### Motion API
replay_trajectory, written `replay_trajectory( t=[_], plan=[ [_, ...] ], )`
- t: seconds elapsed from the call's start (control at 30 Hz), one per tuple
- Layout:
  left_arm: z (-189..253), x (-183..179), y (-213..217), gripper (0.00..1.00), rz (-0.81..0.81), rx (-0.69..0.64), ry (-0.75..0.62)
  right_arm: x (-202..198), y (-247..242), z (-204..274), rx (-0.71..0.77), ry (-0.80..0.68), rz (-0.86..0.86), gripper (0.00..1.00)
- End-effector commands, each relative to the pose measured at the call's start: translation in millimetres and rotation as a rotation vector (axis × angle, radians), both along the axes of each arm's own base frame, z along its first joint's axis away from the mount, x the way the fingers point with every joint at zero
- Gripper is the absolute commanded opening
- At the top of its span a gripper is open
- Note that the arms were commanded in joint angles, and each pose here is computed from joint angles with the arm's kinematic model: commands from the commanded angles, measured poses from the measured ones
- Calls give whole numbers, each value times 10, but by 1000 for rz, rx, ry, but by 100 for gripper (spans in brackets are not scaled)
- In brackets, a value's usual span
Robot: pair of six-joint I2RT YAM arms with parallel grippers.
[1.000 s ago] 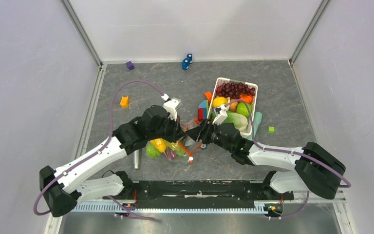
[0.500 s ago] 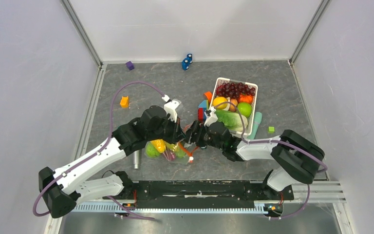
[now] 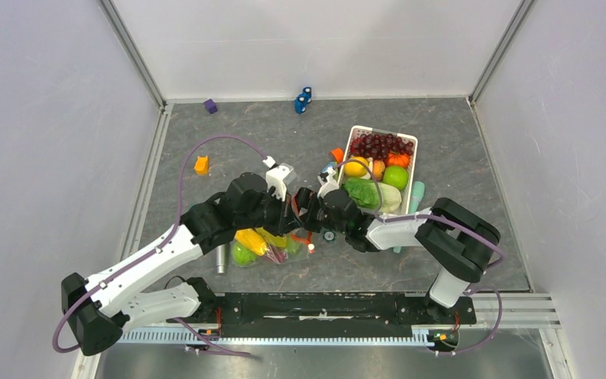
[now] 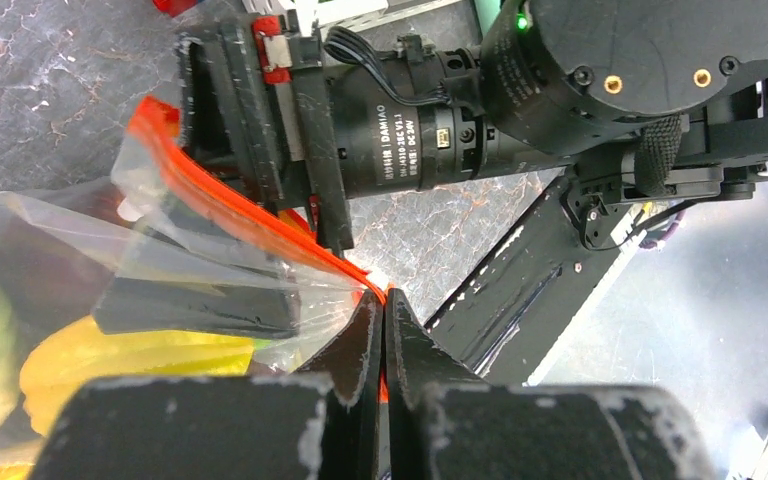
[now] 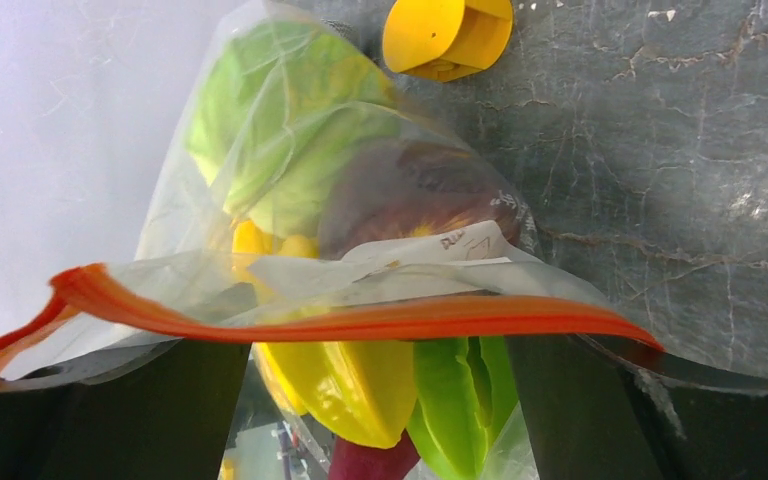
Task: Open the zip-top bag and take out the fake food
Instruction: Pick up the fake fruit from the zipper food storage bag.
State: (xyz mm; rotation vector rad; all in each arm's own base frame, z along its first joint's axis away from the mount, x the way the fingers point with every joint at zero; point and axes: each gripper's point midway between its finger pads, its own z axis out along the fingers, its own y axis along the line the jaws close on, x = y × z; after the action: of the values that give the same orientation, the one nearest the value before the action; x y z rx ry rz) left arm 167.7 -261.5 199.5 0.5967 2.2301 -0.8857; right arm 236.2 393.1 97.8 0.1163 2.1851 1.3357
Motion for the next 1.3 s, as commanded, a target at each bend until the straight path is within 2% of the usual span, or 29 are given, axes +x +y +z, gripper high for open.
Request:
replay_trajectory(
  t=[0.0,0.07,0.2,0.23,0.3,0.33,0.4,0.5,0.67,0.83,1.1,1.27],
  plan=[
    [57,-135,-129,2,-100,-57,9,147,96,-10,-25,-14,-16,95],
    [27,-115,-107,2,-84,-47,5,124,76,-61,-33,-14,-9,90],
    [-76,71,106,4,72,26,-29,74,-39,-61,-34,-44,-16,76],
    [-91,109,168,11,111,43,-37,62,-65,-36,-36,-57,-15,74],
    [-92,202,306,43,200,72,-61,33,-114,-1,-42,-79,-9,73],
    [-67,233,366,49,231,82,-76,12,-139,15,-45,-93,-1,73],
    [-14,281,492,69,287,99,-103,-32,-187,55,-50,-122,17,73],
    [91,348,687,87,377,98,-142,-133,-230,153,-32,-173,61,73],
    [32,485,1050,92,546,69,-94,-351,-178,350,57,-248,186,71],
    [-219,611,1438,93,719,114,-36,-513,-83,436,123,-298,295,64],
    [-599,644,1909,93,916,212,7,-630,6,365,74,-339,372,68],
    [-708,637,1981,93,977,193,30,-670,-38,273,51,-329,374,71]
  ],
)
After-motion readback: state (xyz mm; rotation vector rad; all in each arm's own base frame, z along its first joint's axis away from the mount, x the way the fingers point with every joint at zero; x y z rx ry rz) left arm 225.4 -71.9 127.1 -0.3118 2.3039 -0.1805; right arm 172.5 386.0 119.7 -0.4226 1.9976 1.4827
